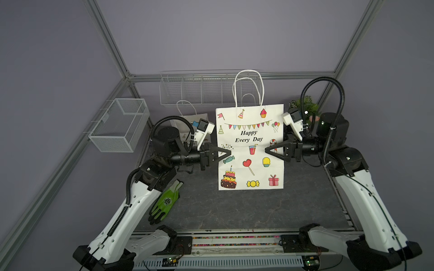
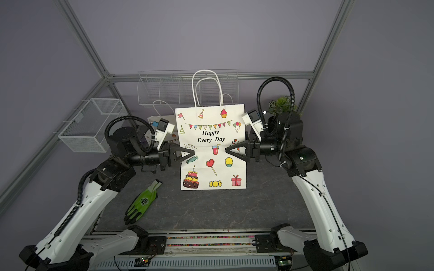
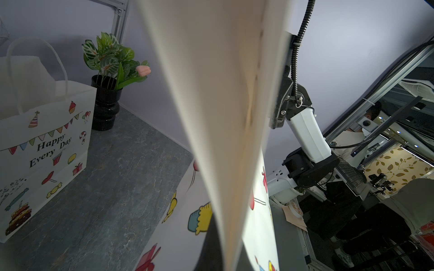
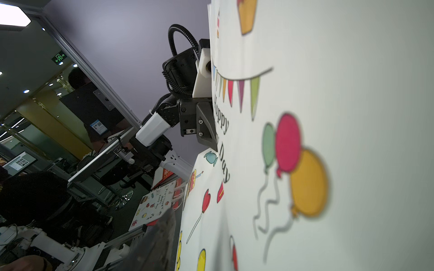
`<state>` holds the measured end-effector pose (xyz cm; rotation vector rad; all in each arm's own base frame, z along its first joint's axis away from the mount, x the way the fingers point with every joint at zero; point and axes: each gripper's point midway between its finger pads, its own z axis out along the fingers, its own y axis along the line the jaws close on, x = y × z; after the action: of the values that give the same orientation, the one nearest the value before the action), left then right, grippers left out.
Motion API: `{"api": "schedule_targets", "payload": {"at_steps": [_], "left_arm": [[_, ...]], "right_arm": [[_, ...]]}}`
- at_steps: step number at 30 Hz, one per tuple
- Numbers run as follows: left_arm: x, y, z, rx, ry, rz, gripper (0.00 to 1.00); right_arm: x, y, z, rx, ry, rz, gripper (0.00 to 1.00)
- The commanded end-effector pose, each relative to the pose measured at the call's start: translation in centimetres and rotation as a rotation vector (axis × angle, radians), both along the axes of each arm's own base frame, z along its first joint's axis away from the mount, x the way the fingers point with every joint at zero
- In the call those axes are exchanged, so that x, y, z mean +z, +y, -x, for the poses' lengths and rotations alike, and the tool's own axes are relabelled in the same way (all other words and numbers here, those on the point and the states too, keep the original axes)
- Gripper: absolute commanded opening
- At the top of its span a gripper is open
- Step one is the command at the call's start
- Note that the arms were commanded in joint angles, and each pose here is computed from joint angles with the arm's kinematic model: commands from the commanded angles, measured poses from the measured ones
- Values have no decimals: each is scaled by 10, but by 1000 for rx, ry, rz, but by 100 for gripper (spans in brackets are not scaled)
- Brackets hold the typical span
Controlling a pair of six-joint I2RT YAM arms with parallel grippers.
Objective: Put away the paper bag
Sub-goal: Press the paper bag.
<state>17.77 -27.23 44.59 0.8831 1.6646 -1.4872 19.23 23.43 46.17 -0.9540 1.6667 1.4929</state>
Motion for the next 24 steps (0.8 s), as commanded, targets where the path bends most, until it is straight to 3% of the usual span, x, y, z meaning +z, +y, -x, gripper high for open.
{"api": "schedule_targets", "payload": {"at_steps": [1, 3, 10, 17, 19, 22, 24], "left_arm": [[24, 7, 8, -8, -83, 33, 0], [28, 8, 10, -9, -87, 40, 0], [29, 10, 10, -15, -82, 42, 0], [21, 10, 5, -5, -61, 30, 0], [19, 10, 6, -18, -54, 27, 16], [15, 9, 11, -54, -43, 25, 57], [14, 9, 15, -75, -37, 28, 73]], "right_arm": [[-12, 1, 6, 1, 11, 30, 59], [-15, 2, 6, -1, 14, 37, 57], [-13, 1, 11, -7, 3, 28, 23], [-9, -1, 12, -20, -7, 25, 7], [-9, -1, 11, -28, -10, 26, 7], [-7, -1, 10, -30, -11, 25, 7], [-5, -1, 11, -25, -17, 21, 7]]}}
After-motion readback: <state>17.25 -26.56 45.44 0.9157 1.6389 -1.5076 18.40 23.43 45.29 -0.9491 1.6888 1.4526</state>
